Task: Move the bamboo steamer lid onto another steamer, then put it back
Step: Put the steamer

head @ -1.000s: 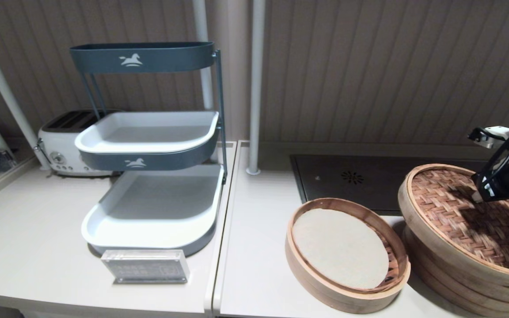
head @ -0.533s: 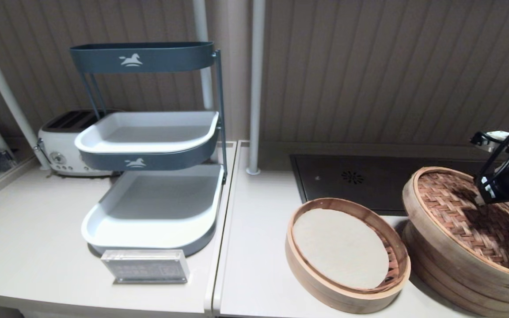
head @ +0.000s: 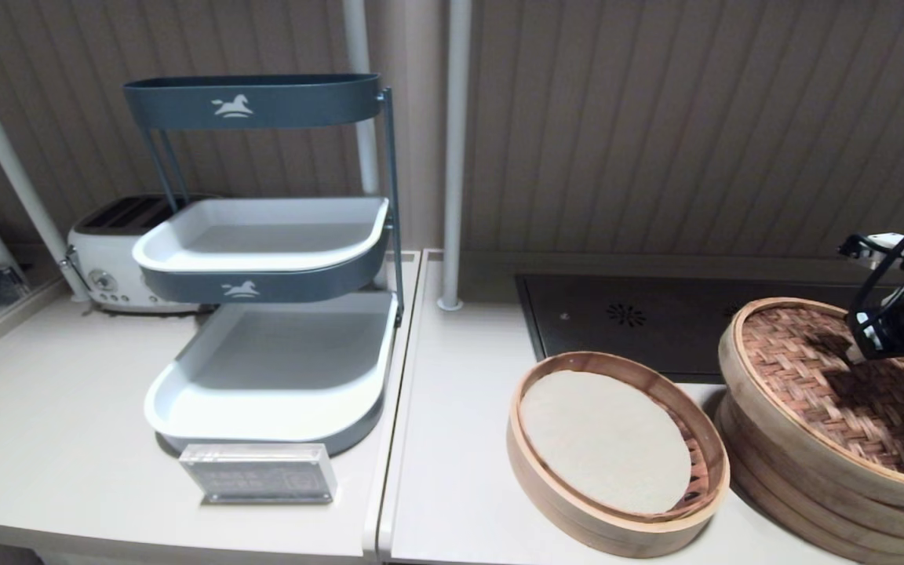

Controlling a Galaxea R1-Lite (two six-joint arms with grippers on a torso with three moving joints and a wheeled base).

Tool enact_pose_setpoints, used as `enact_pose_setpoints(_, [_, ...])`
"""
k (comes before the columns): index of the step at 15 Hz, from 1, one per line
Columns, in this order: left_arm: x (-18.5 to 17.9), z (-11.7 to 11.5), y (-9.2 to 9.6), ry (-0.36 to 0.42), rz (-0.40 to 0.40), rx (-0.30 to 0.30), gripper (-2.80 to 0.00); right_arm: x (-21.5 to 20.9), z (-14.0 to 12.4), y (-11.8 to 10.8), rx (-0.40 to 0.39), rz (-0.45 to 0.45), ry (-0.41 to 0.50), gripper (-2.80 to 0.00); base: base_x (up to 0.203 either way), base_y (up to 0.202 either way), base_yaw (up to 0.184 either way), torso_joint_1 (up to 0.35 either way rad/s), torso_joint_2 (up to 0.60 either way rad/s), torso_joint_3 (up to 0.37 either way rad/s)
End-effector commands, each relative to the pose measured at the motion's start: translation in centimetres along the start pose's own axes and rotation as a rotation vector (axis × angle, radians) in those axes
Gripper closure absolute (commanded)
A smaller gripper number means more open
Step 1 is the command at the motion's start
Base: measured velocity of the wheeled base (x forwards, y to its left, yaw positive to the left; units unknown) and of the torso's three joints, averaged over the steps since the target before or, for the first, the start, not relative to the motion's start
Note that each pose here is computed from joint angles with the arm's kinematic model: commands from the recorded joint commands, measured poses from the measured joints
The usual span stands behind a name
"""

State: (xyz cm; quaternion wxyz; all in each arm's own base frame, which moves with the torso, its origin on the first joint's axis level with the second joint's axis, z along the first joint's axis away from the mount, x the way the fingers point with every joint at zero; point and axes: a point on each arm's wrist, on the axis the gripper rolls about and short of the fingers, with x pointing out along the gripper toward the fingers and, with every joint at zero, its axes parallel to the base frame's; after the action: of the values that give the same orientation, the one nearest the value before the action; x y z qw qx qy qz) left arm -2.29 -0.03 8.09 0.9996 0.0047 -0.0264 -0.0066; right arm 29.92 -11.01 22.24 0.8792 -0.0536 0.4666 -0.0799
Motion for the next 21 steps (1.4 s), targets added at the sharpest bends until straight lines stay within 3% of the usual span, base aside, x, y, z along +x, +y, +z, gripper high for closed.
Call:
enact_pose_setpoints(1, [0.2, -0.8, 0.0, 0.025, -0.001, 0.000, 0.00, 0.1, -0.2, -0.2, 0.001, -0.001, 0.011, 0.00, 0.000, 0.000, 0.000, 0.000, 0.00, 0.000])
enact_pose_setpoints(21, [0.2, -0.8, 0.0, 0.025, -0.001, 0.000, 0.00, 0.1, -0.7, -2.8, 0.007, -0.024, 0.093, 0.00, 0.000, 0.000, 0.000, 0.000, 0.00, 0.000])
